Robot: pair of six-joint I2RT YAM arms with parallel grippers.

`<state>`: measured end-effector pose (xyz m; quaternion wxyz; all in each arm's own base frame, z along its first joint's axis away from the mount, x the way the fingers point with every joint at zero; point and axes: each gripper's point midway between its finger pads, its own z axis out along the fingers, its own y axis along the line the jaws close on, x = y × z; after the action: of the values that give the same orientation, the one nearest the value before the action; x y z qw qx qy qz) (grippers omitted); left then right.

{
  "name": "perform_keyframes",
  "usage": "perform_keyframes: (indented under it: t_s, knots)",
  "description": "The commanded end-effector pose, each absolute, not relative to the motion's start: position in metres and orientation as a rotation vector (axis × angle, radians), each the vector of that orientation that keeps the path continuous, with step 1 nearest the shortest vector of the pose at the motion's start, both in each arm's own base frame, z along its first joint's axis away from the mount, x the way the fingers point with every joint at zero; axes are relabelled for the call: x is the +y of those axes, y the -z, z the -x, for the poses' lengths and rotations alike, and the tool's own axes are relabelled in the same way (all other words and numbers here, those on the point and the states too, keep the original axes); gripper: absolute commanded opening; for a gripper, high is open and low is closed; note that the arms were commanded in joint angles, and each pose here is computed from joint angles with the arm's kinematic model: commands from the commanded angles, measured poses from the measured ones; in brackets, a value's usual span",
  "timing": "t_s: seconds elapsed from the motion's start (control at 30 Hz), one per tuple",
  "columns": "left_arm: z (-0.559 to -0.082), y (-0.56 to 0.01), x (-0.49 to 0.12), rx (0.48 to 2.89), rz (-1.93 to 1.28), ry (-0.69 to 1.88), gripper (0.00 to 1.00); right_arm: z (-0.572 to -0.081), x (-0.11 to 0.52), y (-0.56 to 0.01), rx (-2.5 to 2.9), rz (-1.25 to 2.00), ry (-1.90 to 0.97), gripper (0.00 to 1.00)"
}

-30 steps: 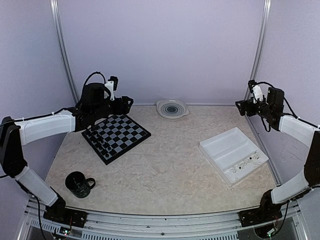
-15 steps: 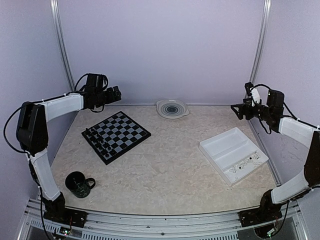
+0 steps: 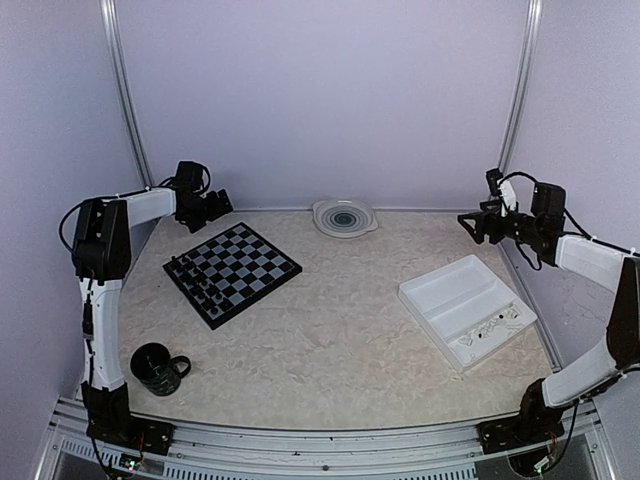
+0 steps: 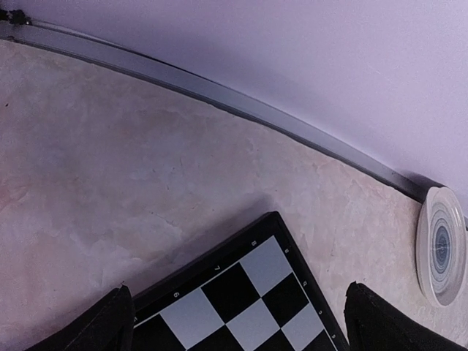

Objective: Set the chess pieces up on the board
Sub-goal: Position the chessboard at the center of the board.

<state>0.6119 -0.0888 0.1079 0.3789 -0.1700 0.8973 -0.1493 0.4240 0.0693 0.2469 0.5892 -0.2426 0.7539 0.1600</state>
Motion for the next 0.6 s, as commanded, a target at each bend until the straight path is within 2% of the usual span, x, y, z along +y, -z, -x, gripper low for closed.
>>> perform_keyframes:
  t_s: [0.0, 0.4, 0.57]
  knots:
    - [-0.623, -0.096, -0.075, 2.31, 0.482, 0.408, 0.99, -0.424, 0.068, -0.237, 1.769, 0.572, -0.408, 0.92]
    - [-0.637, -0.066, -0.07, 2.356, 0.383, 0.305, 0.99, -0.423, 0.073, -0.231, 1.775, 0.582, -0.451, 0.92]
    - [-0.636, -0.057, -0.078, 2.385, 0.318, 0.341, 0.99, -0.422, 0.075, -0.229, 1.776, 0.589, -0.467, 0.92]
